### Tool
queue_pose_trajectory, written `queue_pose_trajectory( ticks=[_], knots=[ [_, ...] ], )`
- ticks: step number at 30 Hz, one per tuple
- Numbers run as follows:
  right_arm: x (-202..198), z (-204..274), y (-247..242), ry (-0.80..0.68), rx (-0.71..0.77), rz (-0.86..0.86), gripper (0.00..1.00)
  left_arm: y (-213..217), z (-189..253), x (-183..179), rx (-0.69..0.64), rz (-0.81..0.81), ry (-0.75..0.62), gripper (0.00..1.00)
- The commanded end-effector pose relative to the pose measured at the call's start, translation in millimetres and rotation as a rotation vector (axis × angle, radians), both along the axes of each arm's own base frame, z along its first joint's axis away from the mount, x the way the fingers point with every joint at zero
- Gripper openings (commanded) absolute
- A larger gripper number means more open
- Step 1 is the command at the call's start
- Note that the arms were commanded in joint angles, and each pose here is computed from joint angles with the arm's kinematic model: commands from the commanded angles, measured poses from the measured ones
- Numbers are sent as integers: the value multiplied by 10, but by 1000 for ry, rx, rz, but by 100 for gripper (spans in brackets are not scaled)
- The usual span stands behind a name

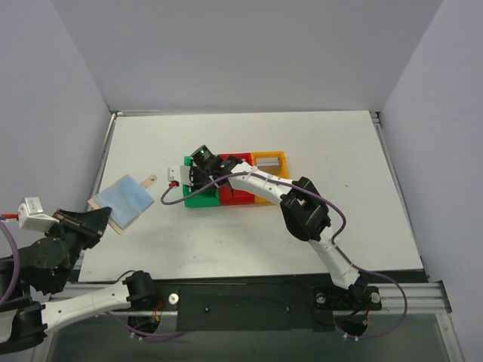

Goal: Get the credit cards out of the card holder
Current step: Place the credit card in the storage box.

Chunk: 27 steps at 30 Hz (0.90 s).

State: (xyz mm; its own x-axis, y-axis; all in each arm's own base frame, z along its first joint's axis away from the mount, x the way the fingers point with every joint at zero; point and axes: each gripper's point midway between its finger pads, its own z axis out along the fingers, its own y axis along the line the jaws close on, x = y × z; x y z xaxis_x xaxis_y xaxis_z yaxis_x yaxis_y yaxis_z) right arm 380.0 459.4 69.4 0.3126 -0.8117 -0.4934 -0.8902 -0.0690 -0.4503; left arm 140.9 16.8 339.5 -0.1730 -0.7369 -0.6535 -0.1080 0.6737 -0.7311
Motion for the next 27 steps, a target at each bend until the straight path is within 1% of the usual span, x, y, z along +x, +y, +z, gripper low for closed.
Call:
queue_pose_trajectory(
  ticks=[1,13,16,19,21,27],
  knots=[
    [98,98,-22,-33,-2,-1,0,72,23,5,32,10,-2,0],
    [176,-17,-61,-41,-21,-27,1,19,30,29,48,0,-3,0],
    [181,-22,-54,-42,-17,-37,4,15,35,32,48,-2,-5,0],
    [194,-21,-48,-43,-13,-46,10,4,35,34,48,-7,-4,0],
    [204,-9,-42,-46,-8,-51,13,0,34,37,50,-5,-4,0],
    [274,118,-28,-83,13,-72,14,-6,35,39,46,-8,-7,0]
  ],
)
